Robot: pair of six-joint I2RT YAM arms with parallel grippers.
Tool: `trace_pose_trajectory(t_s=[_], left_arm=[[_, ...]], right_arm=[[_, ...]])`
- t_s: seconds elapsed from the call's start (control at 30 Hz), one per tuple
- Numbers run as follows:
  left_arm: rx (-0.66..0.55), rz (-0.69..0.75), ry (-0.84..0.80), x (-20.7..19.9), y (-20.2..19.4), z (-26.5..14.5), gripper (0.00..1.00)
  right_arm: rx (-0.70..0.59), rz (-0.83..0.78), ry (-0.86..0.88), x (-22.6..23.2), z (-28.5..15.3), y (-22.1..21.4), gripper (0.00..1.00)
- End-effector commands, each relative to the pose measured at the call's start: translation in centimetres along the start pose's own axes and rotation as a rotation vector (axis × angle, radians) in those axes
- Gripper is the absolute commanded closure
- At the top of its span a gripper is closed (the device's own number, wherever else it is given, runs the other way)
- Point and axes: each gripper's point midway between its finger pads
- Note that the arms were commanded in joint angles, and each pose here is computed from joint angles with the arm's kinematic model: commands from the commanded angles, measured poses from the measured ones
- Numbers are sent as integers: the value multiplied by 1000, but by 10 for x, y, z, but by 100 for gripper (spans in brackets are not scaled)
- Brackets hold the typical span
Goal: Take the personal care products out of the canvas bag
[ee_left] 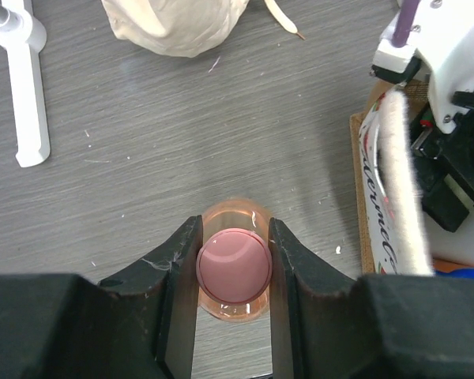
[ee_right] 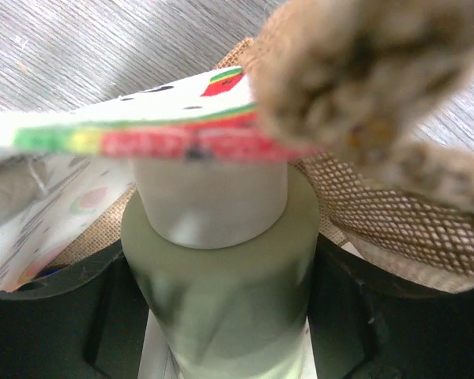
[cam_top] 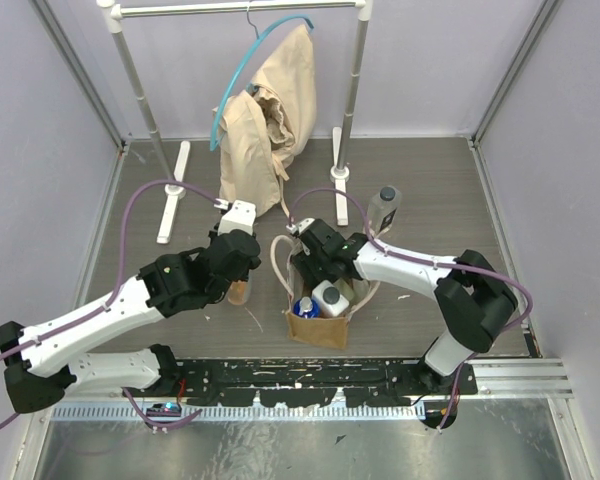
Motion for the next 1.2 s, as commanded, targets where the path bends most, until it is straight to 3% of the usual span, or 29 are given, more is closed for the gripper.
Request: trace_pose_trajectory(t_s=[0.0,0.17,0.3,0.7,0.87,1.17], left_arm=[[-122,-119,-7,0,30,-1,61],[-139,-127,46,14,22,14,61],[-146,-146,96,31,13,34,61],[-184,-189,172,56,26,87,56],[-237,-245,170,58,46,82,57],[-310,-297,159,63,64,64,59]], right_arm=[[-145,53,-62,-13,-37,26,76],[-515,142,-159,-43,-129,79,86],[-700,183,-222,-60,-181,93,89],[-978,235,-403,-94,-221,122,93],[-1109,279,-508,-113,-245,144,99],[-1243,266,-599,-138,-269,181,99]])
Point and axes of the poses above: each gripper's point midway between its finger pads, its own z axis out along the fingers, its own x axis along the line the jaws close on, y = z × x, and after that the axes turned 13 degrees about -z, right-handed
